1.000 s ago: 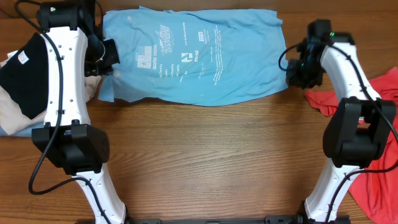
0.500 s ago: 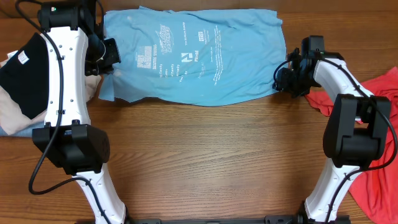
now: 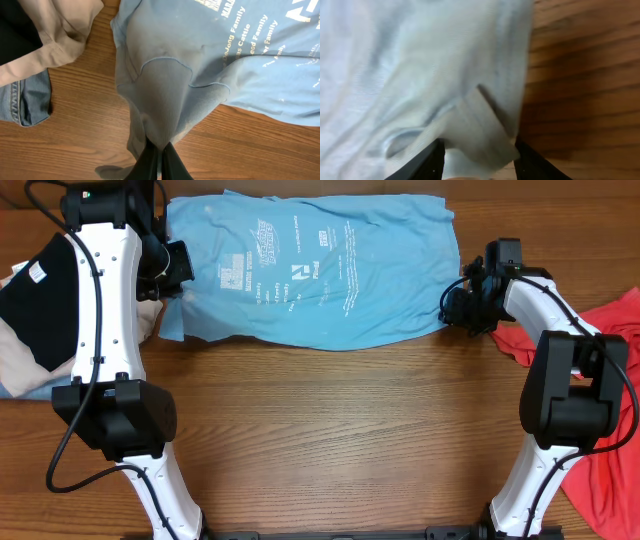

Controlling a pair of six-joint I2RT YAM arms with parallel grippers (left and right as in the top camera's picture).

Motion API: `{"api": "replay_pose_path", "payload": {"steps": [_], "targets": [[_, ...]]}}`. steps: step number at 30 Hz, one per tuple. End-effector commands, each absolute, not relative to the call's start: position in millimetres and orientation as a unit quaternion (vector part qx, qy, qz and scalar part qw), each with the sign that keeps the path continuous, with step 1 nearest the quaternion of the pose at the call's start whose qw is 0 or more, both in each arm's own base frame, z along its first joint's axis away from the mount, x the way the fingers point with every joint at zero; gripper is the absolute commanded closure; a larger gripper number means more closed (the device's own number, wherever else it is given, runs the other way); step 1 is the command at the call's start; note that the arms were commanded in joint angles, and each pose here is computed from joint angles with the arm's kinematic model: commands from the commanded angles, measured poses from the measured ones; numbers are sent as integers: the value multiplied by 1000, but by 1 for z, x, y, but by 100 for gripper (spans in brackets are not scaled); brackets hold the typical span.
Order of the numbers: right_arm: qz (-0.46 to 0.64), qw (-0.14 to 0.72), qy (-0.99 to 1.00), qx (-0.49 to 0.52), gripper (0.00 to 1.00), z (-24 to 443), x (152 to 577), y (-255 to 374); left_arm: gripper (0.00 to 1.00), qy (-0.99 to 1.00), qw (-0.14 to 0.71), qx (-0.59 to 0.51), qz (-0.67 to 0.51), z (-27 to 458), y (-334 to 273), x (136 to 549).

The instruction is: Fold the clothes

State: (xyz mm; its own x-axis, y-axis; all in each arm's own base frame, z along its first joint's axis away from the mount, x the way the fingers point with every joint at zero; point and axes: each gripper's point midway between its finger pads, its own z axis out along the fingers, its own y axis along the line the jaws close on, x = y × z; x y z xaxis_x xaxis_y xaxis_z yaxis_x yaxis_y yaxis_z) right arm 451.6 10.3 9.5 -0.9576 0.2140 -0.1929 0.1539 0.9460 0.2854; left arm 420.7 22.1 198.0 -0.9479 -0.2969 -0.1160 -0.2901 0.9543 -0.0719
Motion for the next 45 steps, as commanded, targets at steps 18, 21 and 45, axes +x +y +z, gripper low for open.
{"api": "replay_pose_path", "payload": {"steps": [18, 21, 45], "targets": [[153, 117, 977, 95, 85, 13, 453, 15, 96, 987, 81, -137, -18, 209, 23, 422], [147, 110, 978, 97, 80, 13, 450, 13, 96, 987, 81, -137, -17, 209, 24, 422], [122, 131, 979, 98, 79, 31, 464, 4, 96, 987, 82, -137, -17, 209, 24, 422]]}}
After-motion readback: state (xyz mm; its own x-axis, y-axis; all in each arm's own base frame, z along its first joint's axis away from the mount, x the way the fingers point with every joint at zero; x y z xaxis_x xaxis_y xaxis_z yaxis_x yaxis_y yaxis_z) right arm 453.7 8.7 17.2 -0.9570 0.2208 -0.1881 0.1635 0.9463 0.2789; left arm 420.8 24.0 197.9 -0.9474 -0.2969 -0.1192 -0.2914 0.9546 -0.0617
